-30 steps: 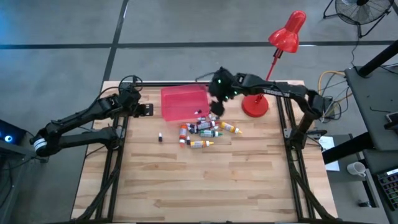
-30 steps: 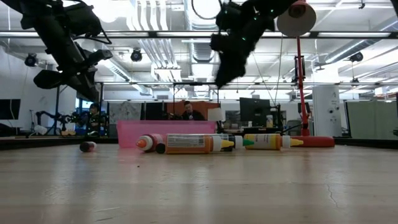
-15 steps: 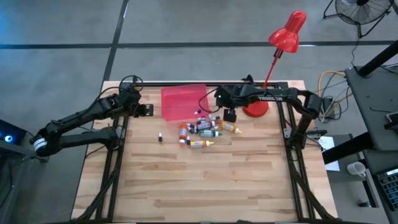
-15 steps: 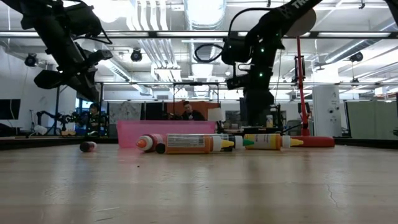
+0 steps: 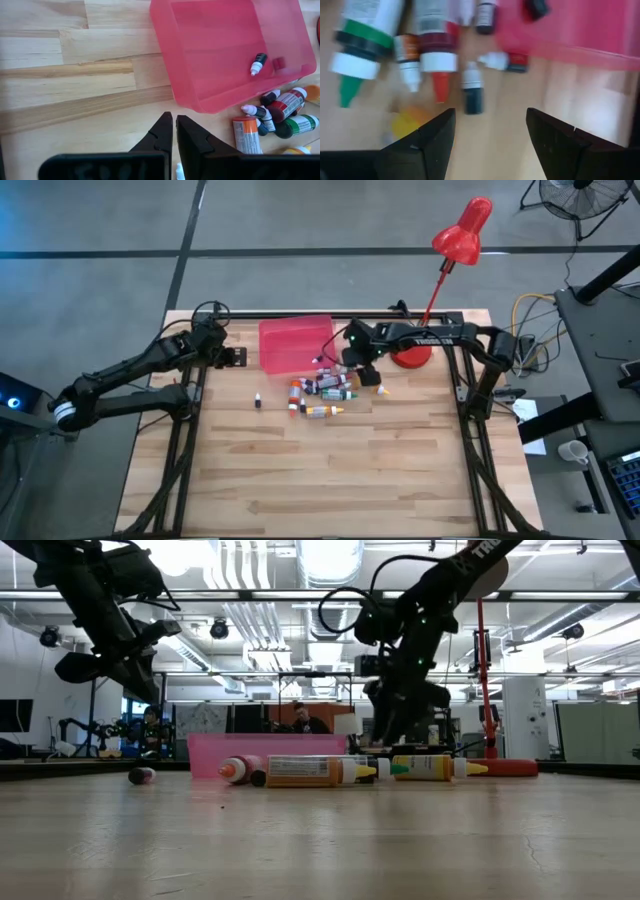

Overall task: Pick & Place food coloring
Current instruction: Put the small black food coloring bottle into the red bin

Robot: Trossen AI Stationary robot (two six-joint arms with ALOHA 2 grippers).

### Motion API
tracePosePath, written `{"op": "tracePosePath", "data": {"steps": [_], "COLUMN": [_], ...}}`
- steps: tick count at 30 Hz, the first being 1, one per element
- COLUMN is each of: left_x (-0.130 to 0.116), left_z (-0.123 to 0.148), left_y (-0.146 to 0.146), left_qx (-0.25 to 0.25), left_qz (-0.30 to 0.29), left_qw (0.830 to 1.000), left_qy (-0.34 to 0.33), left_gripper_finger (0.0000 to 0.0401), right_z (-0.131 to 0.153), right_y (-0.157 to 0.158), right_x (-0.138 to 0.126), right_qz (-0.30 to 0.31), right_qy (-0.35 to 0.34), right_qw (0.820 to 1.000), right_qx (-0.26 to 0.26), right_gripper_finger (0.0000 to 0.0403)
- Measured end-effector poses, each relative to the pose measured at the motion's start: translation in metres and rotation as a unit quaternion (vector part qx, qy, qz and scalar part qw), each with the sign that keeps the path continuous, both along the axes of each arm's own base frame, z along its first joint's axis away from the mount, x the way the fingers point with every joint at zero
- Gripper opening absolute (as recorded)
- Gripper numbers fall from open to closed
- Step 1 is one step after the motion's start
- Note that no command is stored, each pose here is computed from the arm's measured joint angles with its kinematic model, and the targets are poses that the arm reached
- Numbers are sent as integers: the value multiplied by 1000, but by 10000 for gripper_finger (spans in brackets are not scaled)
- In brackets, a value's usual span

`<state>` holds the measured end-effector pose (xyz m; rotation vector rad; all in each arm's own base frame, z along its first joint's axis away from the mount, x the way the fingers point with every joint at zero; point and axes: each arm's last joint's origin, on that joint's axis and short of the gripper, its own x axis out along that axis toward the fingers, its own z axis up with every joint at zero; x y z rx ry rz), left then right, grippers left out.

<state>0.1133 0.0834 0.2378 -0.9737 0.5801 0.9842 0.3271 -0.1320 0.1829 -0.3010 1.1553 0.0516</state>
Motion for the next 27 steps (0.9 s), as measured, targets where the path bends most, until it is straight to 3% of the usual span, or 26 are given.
{"op": "tracePosePath", "data": {"steps": [7,15,27], "left_x": [0,0,0], "left_z": [0,0,0], "left_y": [0,1,1], "left_qx": [3,14,14], "left_qz": [-1,-2,-1], "left_qw": [1000,1000,1000], "left_qy": [3,12,13], "left_gripper_finger": [0,0,0], "right_z": [-14,-44,-45], "right_y": [1,-2,-4], "right_x": [0,0,2], "right_qz": [-23,-79,-93], "right_qy": [-35,-5,-14], "right_qw": [999,996,995], "right_qx": [6,39,45], "right_gripper_finger": [235,235,216]}}
